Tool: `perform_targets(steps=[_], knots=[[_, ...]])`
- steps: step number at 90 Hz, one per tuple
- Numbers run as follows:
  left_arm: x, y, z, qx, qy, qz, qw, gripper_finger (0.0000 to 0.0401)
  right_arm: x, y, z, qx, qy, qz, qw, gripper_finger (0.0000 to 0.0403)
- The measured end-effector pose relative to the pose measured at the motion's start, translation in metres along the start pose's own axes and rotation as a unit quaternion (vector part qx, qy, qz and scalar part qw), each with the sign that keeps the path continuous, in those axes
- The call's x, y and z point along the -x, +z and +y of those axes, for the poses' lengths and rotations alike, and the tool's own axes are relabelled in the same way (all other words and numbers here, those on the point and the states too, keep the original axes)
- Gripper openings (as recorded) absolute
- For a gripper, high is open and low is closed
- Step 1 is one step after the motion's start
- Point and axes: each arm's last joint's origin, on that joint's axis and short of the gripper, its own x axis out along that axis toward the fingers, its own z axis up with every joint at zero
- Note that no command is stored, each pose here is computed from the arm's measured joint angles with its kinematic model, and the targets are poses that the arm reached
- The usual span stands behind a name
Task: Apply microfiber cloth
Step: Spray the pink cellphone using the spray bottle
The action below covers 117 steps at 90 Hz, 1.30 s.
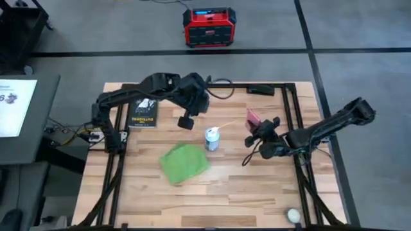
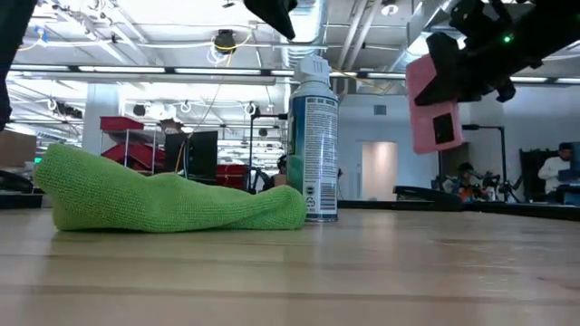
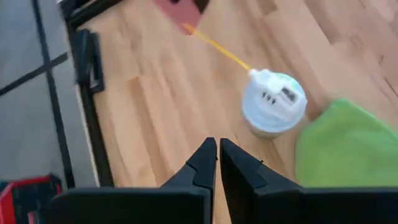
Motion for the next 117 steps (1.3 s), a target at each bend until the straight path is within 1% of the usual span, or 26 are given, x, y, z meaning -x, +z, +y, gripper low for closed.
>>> perform_targets(steps=[8, 28, 39, 53, 80, 97, 117], knots=[[-0.009, 0.005, 0.0, -0.019, 0.0, -0.005, 1.0, 0.0, -0.001, -0.002, 0.001, -0.004, 0.0, 0.003, 1.0, 0.0012], [-0.023, 0.01, -0.003, -0.046, -0.013, -0.006, 0.999, 0.0, 0.002, -0.002, 0.003, -0.016, 0.007, 0.0, 1.0, 0.0012], [-0.036, 0.014, -0.007, -0.06, -0.023, 0.001, 0.998, 0.0, 0.002, -0.001, 0.002, -0.015, -0.002, -0.008, 1.0, 0.0012], [-0.05, 0.017, -0.009, -0.07, -0.024, 0.016, 0.997, 0.0, 0.001, -0.001, 0.0, -0.013, -0.019, -0.019, 1.0, 0.0012], [-0.05, 0.02, -0.008, -0.07, -0.014, 0.004, 0.997, 0.0, -0.005, -0.009, -0.015, -0.026, -0.064, -0.005, 0.998, 0.0012], [-0.05, 0.029, -0.016, -0.093, -0.013, -0.016, 0.996, 0.0, -0.005, -0.01, -0.016, -0.018, -0.07, -0.005, 0.997, 0.0012], [-0.05, 0.029, -0.017, -0.093, -0.015, -0.016, 0.995, 0.0, -0.008, -0.009, -0.018, -0.017, -0.079, -0.007, 0.997, 0.0012]])
